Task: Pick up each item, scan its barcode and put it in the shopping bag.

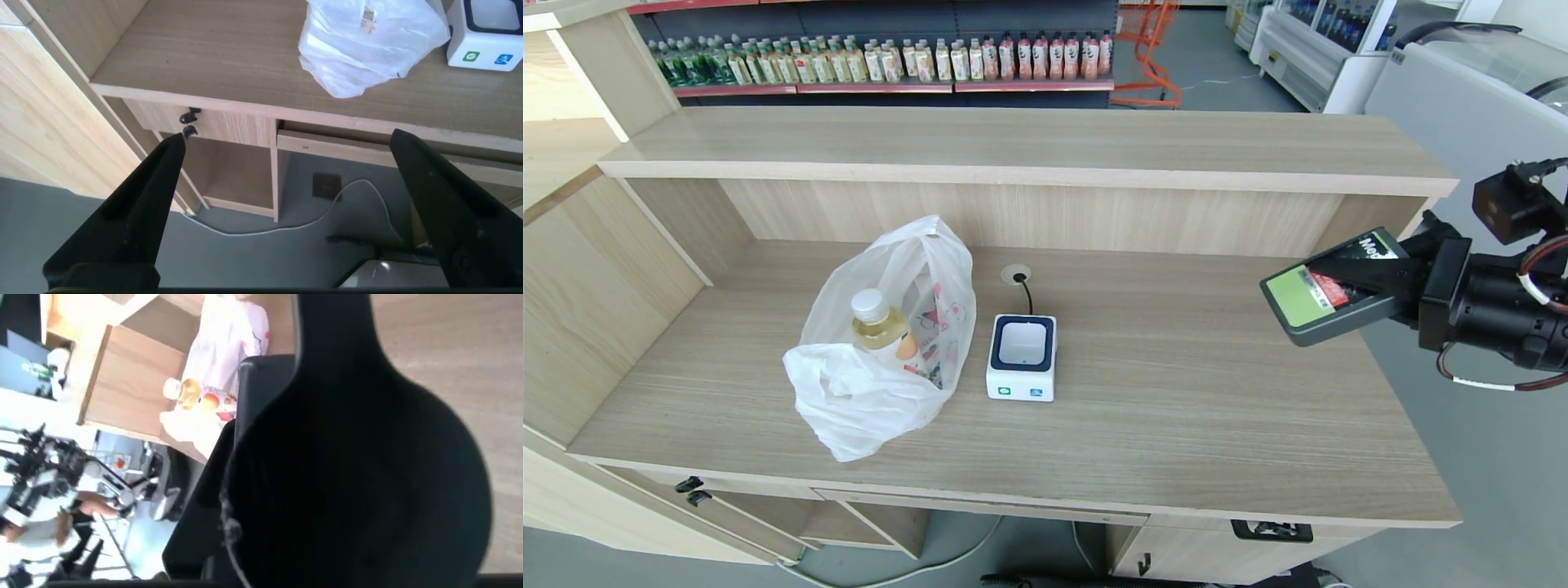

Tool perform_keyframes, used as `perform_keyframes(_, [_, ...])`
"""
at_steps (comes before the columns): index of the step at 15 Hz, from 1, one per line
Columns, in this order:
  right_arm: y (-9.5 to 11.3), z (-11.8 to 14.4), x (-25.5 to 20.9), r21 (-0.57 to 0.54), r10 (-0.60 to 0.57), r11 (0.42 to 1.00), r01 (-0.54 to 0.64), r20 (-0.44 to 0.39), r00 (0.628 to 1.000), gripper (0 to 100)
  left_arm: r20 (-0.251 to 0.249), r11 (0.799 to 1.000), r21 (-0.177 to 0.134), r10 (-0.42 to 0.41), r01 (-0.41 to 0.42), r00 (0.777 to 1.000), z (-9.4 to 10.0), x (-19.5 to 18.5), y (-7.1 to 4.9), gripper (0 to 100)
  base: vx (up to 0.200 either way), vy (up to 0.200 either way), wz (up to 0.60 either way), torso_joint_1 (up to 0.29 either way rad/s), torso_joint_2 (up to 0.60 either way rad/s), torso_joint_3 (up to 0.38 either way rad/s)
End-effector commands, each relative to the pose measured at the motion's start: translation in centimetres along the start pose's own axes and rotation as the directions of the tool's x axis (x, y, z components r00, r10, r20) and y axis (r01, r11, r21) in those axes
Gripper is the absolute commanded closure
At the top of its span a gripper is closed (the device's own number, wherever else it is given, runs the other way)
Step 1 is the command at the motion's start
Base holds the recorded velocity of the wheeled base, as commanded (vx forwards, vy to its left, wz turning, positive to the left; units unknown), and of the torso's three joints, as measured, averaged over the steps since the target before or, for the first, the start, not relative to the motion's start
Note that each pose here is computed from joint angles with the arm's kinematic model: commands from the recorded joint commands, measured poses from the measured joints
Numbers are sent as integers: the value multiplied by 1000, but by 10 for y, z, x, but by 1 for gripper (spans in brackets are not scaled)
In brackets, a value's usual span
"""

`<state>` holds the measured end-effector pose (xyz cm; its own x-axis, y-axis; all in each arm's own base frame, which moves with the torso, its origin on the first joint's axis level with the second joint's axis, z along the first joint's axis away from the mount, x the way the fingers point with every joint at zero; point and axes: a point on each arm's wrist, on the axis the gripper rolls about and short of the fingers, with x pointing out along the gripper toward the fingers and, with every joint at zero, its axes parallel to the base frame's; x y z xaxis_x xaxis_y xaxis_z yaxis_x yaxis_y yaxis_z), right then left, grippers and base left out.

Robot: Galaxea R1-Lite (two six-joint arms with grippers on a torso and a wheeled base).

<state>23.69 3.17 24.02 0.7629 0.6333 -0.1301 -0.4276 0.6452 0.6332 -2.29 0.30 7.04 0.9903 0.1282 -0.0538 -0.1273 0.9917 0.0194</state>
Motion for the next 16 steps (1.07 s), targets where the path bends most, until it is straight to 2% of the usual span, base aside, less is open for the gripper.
perform_keyframes(1, [-1,-1,7,15,-1,1000,1,-15,1000,100,1,1000,0,0,0,1000,0,0,0,0,0,0,0,0,0,0])
perform_keyframes(8, [-4,-9,4,29,-11,1000,12,-33,999,100,1,1000,0,0,0,1000,0,0,0,0,0,0,0,0,0,0])
perform_keyframes(16, [-5,-14,2,35,-14,999,16,-43,999,100,1,1000,0,0,0,1000,0,0,0,0,0,200,0,2,1,4])
